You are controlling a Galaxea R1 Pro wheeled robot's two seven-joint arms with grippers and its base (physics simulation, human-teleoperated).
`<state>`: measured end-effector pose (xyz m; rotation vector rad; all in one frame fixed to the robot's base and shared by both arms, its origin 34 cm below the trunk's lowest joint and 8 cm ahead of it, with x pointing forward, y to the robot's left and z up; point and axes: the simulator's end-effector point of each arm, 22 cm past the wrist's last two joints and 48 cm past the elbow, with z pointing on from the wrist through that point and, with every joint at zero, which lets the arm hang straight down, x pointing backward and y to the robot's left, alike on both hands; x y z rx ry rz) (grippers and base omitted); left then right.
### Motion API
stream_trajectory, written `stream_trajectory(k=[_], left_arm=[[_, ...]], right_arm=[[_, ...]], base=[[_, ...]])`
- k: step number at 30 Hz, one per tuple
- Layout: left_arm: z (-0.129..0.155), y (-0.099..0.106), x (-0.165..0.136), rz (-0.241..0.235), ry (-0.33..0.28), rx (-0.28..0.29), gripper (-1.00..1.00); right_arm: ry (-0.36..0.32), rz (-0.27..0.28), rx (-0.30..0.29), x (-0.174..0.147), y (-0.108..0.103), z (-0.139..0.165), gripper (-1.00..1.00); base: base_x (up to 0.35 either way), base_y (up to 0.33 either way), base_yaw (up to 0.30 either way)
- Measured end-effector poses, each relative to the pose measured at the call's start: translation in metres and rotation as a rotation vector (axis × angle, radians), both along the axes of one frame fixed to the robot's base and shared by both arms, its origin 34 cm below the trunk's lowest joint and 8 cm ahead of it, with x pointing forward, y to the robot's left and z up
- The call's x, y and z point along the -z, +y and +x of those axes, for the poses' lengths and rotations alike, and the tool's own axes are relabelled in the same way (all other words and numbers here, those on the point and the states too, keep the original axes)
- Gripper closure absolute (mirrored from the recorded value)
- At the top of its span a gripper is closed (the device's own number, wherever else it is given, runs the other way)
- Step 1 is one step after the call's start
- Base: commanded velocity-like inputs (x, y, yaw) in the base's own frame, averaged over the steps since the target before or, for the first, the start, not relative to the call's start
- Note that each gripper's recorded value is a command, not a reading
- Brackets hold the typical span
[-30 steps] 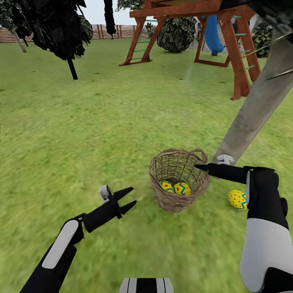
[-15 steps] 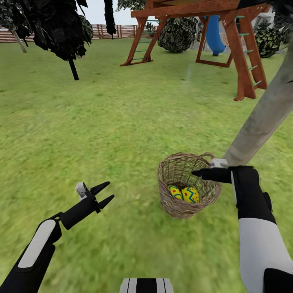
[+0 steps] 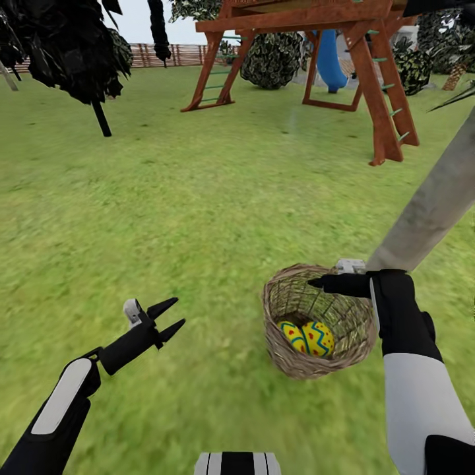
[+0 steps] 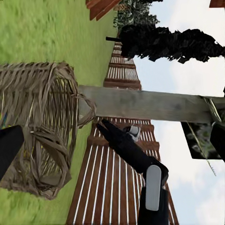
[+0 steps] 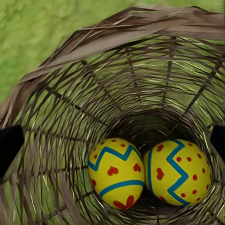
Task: Take the three Easter eggs out of the wicker basket on the lawn in the garden, then place them on the lawn next to a single tree (choose any tree) so that all three eggs are next to the same tree and none are left in the basket.
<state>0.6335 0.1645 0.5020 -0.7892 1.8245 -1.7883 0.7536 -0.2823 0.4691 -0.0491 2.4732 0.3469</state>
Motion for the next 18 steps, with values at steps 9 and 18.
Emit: stream_trajectory(k=[9, 18], left_arm=[[0.000, 0.001, -0.002, 0.003, -0.005, 0.000, -1.00], [0.000, 0.001, -0.003, 0.002, -0.005, 0.000, -1.00]], right_arm=[[0.092, -0.113, 0.091, 0.038, -0.010, -0.009, -1.00], [0.212, -0.124, 0.087, 0.084, 0.007, -0.032, -1.00]], base=[[0.078, 0.065, -0.132], [0.001, 0.001, -0.003]])
